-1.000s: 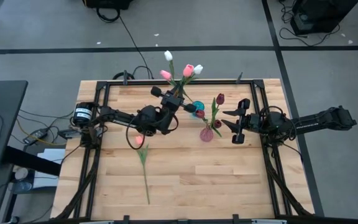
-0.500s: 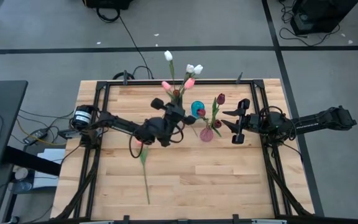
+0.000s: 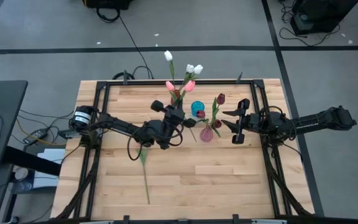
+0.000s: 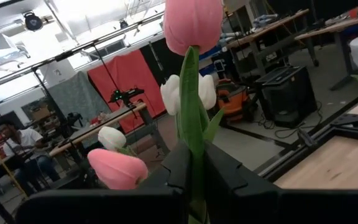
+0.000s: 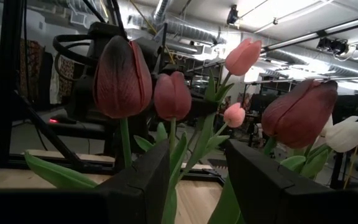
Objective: Sort flowers into vase by color
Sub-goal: Put the center pink tulip into the blue vase
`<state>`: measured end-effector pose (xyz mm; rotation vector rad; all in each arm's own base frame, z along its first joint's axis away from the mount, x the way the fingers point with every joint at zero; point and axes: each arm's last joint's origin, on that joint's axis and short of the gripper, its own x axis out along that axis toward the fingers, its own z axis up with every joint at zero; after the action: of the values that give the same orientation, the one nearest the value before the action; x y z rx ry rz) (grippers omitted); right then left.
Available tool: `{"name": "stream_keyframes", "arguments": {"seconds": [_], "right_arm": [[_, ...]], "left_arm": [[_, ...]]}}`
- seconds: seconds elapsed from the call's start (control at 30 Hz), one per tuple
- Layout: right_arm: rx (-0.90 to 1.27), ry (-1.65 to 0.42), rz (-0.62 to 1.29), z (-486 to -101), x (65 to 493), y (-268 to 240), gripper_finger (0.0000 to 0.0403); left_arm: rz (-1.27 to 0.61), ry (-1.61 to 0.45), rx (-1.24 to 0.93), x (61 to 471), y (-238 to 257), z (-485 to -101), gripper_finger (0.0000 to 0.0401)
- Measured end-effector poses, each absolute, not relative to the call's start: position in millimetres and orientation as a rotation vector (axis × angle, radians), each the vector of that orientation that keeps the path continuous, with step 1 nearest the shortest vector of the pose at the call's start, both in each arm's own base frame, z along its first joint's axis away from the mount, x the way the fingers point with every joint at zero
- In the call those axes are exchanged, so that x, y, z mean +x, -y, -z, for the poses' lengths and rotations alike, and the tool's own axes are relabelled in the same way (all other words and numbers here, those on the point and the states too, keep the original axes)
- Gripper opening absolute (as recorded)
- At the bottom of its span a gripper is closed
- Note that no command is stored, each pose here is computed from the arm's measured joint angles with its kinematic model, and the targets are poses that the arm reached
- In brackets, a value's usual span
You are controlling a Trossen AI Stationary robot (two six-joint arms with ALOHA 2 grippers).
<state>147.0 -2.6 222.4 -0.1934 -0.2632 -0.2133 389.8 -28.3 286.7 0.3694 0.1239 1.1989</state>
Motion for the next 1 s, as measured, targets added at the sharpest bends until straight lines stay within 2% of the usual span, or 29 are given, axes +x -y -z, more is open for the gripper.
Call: {"name": "stream_keyframes", "arguments": {"seconds": [0.6, 1.0], "right_arm": [[-0.196, 0.261, 0.214, -222.2, 147.0, 2.6, 0.0169], [-0.197, 0.255, 0.213, -221.7, 147.2, 2.6, 0.0169]], "left_arm": [[-1.098, -0.119, 0.363, 395.9, 30.0, -276.0, 0.0034], [-0.796, -0.211, 0.284, 403.6, 37.3, -244.6, 0.0034]]}}
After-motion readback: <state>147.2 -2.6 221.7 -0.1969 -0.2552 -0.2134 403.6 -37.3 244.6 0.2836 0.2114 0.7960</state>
